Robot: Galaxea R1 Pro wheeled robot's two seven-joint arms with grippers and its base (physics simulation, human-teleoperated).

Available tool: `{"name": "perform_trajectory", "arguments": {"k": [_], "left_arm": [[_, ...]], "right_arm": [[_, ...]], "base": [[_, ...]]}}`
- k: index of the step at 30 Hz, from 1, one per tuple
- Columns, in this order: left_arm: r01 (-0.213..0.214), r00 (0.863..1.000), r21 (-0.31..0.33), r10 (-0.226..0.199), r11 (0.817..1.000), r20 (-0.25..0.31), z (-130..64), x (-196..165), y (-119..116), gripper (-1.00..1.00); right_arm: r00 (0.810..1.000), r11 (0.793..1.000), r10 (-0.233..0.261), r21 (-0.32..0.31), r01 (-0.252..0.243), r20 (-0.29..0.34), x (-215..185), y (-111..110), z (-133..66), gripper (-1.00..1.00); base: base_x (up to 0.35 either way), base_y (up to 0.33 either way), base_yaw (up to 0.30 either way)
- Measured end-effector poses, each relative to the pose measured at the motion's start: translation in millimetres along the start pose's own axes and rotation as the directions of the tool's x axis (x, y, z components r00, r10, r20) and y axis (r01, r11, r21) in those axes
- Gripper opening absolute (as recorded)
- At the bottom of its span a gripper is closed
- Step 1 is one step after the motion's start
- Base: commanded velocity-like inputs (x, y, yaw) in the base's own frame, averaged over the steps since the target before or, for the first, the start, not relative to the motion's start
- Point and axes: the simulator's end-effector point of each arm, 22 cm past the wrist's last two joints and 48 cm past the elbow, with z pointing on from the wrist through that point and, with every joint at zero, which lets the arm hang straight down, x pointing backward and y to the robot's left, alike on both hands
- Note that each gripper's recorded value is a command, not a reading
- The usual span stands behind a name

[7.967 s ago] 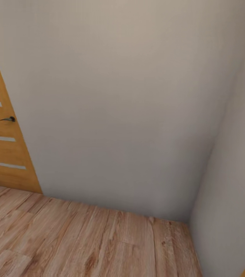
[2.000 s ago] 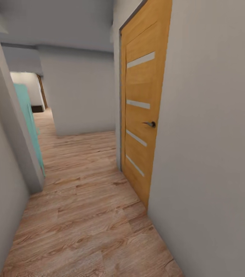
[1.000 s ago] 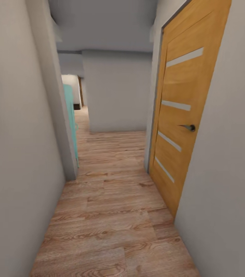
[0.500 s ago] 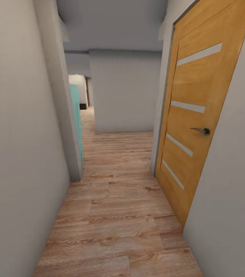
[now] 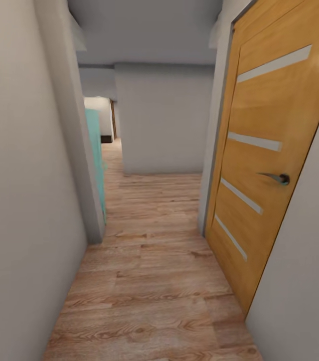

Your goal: Move the two storage containers from the living room to the garage. In the garage, place one container on the floor and stack the other container on top of it (either order is fine).

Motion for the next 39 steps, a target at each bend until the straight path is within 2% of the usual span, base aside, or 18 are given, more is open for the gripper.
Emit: {"name": "perform_trajectory", "arguments": {"k": [34, 39], "left_arm": [[0.000, 1.000, -0.001, 0.000, 1.000, -0.001, 0.0, 0.3, 0.3, 1.00], [0.000, 1.000, -0.001, 0.000, 1.000, -0.001, 0.0, 0.2, 0.3, 1.00]], "right_arm": [[1.000, 1.000, 0.002, 0.001, -0.002, 0.001, -0.4, -0.3, 0.0, 1.00], [1.000, 1.000, 0.002, -0.008, -0.002, 0.008, -3.4, 6.7, 1.1, 1.00]], "base": [[0.323, 0.000, 0.000], [0.323, 0.000, 0.000]]}}
